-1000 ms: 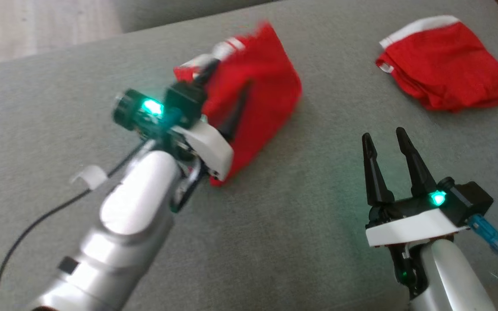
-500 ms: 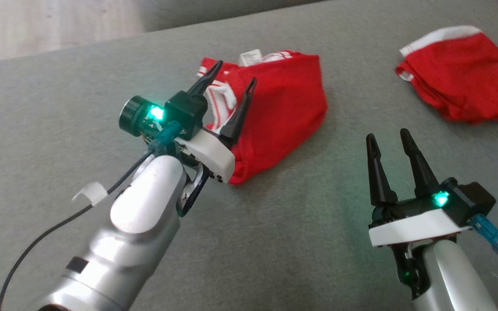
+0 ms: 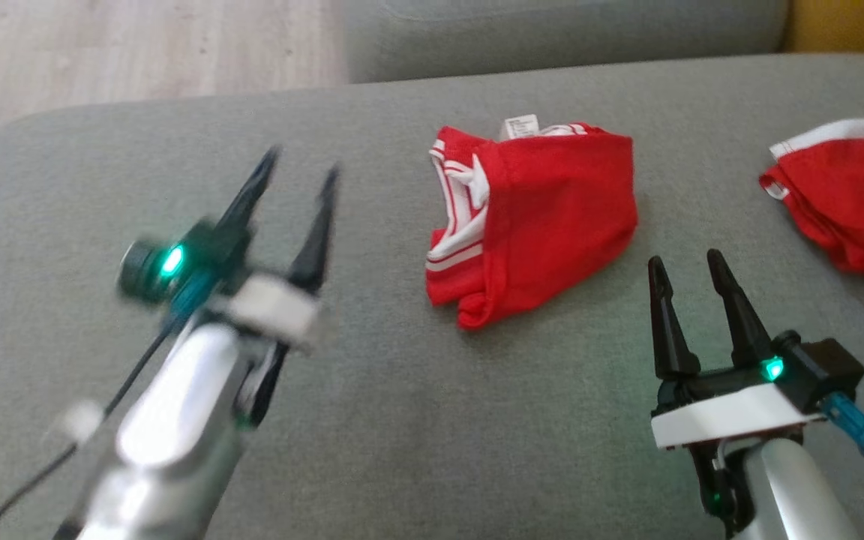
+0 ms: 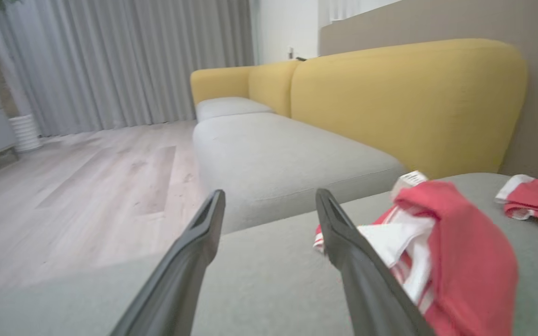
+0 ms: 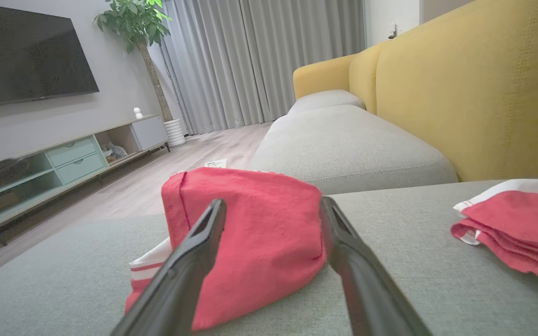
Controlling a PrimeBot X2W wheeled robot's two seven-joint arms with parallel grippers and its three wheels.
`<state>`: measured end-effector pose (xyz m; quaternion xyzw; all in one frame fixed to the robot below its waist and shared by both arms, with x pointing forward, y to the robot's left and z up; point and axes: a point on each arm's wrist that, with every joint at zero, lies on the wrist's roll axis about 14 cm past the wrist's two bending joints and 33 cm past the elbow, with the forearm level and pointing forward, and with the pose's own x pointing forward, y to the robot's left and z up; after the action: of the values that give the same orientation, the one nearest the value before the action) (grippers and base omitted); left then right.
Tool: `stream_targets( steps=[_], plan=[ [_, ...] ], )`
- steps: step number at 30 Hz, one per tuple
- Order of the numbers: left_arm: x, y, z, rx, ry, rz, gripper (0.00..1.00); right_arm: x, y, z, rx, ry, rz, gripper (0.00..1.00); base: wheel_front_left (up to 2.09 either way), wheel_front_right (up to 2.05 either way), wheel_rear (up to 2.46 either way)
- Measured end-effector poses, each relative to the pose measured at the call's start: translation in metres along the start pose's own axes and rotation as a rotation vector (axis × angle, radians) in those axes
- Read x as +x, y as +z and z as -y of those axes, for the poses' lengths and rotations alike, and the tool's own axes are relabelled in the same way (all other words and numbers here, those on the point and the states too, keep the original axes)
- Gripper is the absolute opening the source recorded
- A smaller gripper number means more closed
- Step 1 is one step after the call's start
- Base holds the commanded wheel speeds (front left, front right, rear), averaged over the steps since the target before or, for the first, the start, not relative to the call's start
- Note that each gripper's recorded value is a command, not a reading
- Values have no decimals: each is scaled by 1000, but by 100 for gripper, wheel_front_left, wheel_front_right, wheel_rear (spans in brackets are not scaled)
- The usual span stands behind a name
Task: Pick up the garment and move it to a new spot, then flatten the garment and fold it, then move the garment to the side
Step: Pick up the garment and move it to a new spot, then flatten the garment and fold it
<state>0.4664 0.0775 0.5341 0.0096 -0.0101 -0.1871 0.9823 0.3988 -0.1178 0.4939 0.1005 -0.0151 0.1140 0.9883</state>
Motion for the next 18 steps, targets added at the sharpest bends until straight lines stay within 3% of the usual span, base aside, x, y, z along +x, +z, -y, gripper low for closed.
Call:
stream_targets(
  steps=[5, 9, 18],
  plan=[
    [-59, -53, -42, -43, 193, -105, 100, -1, -4, -10, -2, 29, -12, 100, 0, 0, 0],
    [-98, -87, -43, -111, 284, -176, 100, -1, -11, -15, -6, 45, -31, 100, 0, 0, 0],
    [-98, -79, -36, -160, 309, -129, 100, 6, -16, -26, -52, 90, -45, 100, 0, 0, 0]
  ],
)
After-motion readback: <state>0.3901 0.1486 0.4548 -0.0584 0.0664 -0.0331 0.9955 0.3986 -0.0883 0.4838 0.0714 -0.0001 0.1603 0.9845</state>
